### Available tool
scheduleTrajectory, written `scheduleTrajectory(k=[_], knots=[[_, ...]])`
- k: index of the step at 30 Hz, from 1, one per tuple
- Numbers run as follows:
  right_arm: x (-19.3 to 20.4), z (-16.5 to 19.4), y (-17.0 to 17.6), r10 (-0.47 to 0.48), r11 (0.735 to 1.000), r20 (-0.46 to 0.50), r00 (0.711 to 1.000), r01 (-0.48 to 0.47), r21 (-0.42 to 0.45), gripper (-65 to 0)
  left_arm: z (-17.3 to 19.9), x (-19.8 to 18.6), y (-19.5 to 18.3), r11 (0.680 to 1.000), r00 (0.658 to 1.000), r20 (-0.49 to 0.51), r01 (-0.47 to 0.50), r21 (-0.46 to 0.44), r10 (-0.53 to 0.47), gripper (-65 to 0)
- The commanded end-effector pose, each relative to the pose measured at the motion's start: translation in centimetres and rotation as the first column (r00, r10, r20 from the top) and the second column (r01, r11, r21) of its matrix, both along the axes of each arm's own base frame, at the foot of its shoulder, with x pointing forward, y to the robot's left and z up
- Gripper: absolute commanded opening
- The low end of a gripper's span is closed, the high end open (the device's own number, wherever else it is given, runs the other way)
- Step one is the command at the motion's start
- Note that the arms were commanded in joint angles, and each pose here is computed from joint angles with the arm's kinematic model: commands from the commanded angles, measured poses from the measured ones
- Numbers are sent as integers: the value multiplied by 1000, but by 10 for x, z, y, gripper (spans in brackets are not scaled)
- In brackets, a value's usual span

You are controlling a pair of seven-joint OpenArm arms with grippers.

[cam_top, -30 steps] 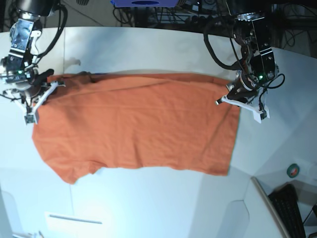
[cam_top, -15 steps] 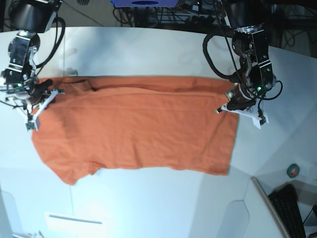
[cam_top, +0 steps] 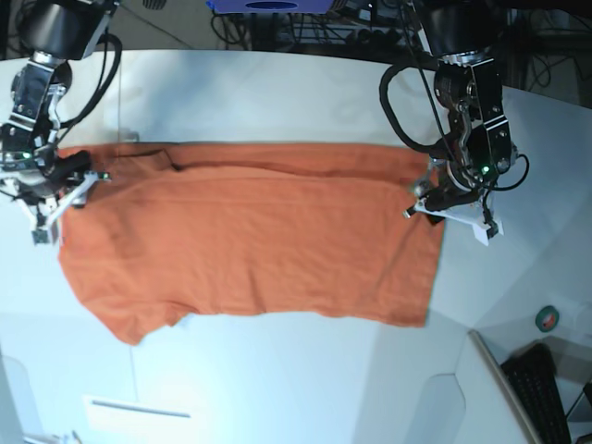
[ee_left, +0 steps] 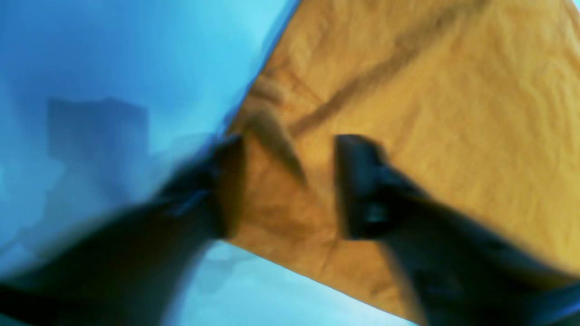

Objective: Layout the t-shirt on the table in an organized manner, then fold the t-shirt properly
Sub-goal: 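Lower the shirt flat and drag both grippers along its shoulder edge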

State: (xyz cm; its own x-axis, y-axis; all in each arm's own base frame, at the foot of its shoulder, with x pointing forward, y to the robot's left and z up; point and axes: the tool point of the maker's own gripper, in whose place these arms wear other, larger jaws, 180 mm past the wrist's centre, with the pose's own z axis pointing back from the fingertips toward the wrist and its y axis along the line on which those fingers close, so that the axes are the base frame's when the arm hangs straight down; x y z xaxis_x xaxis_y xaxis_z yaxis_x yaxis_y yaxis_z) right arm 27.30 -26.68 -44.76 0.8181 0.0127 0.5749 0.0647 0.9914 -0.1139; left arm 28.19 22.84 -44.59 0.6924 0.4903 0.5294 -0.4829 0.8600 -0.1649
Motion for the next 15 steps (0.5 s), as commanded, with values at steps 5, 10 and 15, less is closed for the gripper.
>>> scheduleTrajectory(k=[5, 10, 15], knots=[[0, 53, -34, -182, 982, 183, 966, 187, -12, -369, 55, 1, 59, 973, 949, 226, -231, 18, 221, -79], [-32, 54, -51, -311, 949, 186, 932, 314, 12, -323, 52, -36, 72, 964, 918, 293, -252, -84, 266, -77], [-67, 42, -48, -445, 885, 222, 868, 386, 261, -323, 8, -73, 59, 941, 932, 193, -265, -212, 306, -77]])
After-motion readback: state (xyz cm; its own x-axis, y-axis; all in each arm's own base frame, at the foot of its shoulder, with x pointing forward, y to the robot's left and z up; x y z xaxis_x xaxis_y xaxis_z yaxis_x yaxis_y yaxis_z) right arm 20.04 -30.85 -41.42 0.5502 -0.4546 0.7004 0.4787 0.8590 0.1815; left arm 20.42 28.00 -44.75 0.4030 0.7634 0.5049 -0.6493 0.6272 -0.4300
